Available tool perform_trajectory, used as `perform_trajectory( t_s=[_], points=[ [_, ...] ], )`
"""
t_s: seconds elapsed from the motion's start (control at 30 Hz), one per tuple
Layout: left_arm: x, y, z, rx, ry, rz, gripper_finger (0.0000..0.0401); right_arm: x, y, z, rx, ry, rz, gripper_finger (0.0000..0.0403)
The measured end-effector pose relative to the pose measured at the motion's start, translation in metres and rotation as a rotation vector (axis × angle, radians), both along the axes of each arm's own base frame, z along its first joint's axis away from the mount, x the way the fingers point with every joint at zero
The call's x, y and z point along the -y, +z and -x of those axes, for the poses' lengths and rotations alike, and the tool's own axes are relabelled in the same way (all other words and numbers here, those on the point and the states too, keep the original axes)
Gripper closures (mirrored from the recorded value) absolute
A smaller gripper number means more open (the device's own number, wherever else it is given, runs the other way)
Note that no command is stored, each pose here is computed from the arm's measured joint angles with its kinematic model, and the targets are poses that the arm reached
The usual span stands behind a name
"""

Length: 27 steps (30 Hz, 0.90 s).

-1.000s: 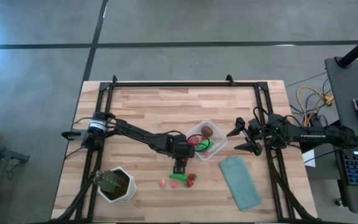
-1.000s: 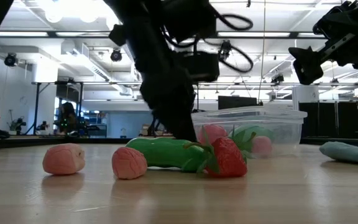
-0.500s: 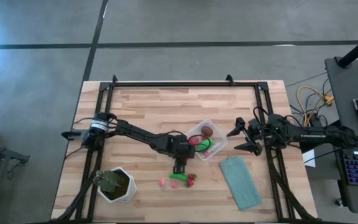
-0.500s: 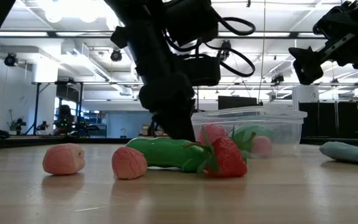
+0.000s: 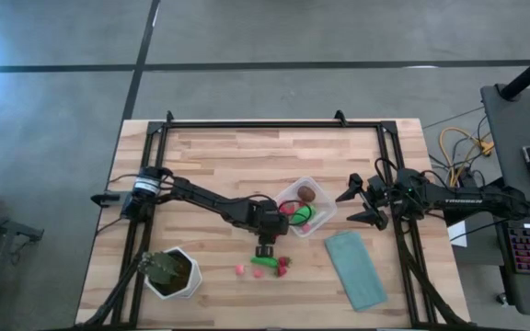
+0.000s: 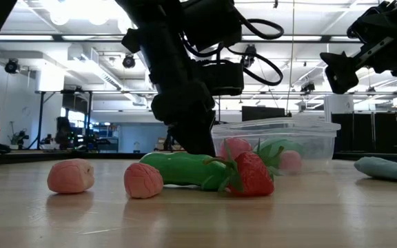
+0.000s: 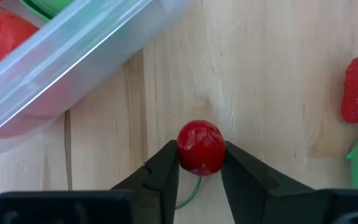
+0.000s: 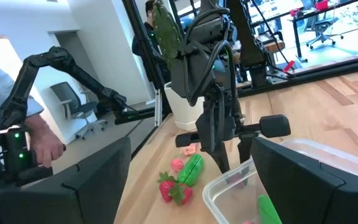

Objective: Pick and placing Produce into tupperware
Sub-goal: Put the red cherry into the transparent bin

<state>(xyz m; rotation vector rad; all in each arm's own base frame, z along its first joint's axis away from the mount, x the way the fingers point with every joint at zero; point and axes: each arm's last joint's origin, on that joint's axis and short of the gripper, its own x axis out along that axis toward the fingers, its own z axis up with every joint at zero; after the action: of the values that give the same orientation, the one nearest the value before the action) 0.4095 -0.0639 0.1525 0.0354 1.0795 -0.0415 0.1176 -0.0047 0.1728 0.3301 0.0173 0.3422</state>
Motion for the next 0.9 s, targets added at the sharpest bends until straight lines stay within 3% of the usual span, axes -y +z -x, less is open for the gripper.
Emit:
perform_trajectory(
  t_s=[0.47, 0.67, 0.8, 0.9],
  points=[
    [-0.001, 0.006, 0.001, 0.017, 0.013, -0.004, 0.0311, 0.000, 0.000, 0.000, 0.000, 0.000, 0.000, 0.0077],
    [-0.001, 0.044, -0.003, 0.121, 0.028, -0.009, 0.0311, 0.000, 0.000, 0.000, 0.000, 0.000, 0.000, 0.0077],
    [-0.002, 0.075, -0.003, 0.220, 0.058, -0.047, 0.0311, 0.000, 0.000, 0.000, 0.000, 0.000, 0.000, 0.0077],
    [-0.004, 0.085, -0.005, 0.250, 0.036, -0.095, 0.0311, 0.000, 0.000, 0.000, -0.002, 0.000, 0.000, 0.0077]
  ],
)
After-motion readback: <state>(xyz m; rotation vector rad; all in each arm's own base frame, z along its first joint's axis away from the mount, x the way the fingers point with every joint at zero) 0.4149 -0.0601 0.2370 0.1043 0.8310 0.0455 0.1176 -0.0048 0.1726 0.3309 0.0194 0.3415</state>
